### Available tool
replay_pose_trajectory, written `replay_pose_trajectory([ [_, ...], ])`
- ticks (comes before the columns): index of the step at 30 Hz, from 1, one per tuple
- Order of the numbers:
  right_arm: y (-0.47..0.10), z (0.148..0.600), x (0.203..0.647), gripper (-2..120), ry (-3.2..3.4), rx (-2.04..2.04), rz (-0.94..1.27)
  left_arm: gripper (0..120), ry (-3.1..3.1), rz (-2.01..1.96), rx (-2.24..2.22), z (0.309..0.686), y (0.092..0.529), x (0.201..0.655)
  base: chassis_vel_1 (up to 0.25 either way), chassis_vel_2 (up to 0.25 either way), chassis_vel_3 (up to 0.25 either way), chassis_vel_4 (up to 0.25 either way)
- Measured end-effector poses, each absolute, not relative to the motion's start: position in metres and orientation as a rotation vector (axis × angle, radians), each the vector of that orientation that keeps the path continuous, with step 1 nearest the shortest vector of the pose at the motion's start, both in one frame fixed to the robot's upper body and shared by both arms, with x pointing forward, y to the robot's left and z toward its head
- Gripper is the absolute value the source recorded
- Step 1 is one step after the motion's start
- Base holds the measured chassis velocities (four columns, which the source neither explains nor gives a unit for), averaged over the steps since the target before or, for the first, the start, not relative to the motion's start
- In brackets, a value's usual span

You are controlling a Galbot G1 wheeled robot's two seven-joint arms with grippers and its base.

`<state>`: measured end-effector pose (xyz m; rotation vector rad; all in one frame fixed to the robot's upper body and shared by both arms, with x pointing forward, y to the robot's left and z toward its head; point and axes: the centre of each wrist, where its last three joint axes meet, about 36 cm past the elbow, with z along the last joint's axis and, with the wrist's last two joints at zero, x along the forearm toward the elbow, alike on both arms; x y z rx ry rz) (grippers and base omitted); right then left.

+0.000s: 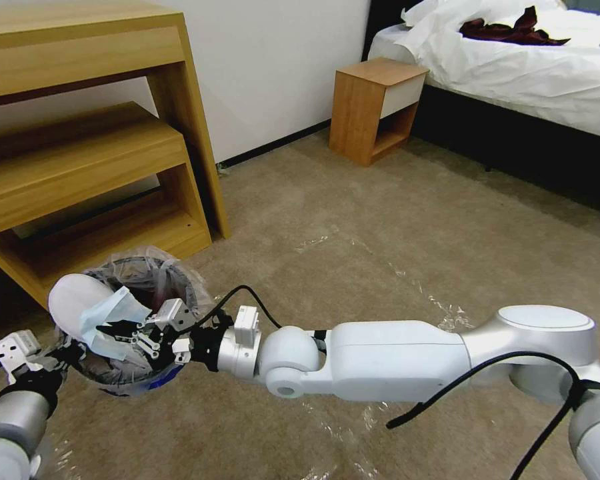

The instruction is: Pick up the trash bin and place the garbage on the floor into it.

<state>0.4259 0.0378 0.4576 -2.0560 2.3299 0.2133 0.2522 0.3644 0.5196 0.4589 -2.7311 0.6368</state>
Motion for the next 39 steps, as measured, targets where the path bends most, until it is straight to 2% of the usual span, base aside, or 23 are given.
replay_pose_trajectory([
  [10,0.04,0.438,0.459,0,2.362,-2.002,0.088,1,-2.738,0.64,0.447,0.522,0.362,0.25,0.0,0.0,0.0,0.0],
  [28,0.045,0.417,0.472,0,2.393,-1.966,0.02,1,-2.739,0.645,0.449,0.522,0.363,0.252,0.0,0.0,0.0,0.0],
  [29,0.047,0.415,0.471,2,2.402,-1.96,0.024,1,-2.739,0.646,0.452,0.521,0.364,0.252,0.0,0.0,0.0,0.0],
  [31,0.05,0.414,0.467,14,2.403,-1.963,0.035,1,-2.741,0.646,0.454,0.521,0.365,0.253,0.0,0.0,0.0,0.0],
  [35,0.051,0.414,0.464,22,2.403,-1.966,0.037,1,-2.742,0.647,0.457,0.52,0.365,0.253,0.0,0.0,0.0,0.0],
  [36,0.051,0.415,0.463,30,2.403,-1.969,0.038,1,-2.741,0.649,0.459,0.52,0.366,0.254,0.0,0.0,0.0,0.0],
  [39,0.052,0.415,0.462,36,2.402,-1.971,0.041,1,-2.738,0.651,0.463,0.518,0.367,0.255,0.0,0.0,0.0,0.0],
])
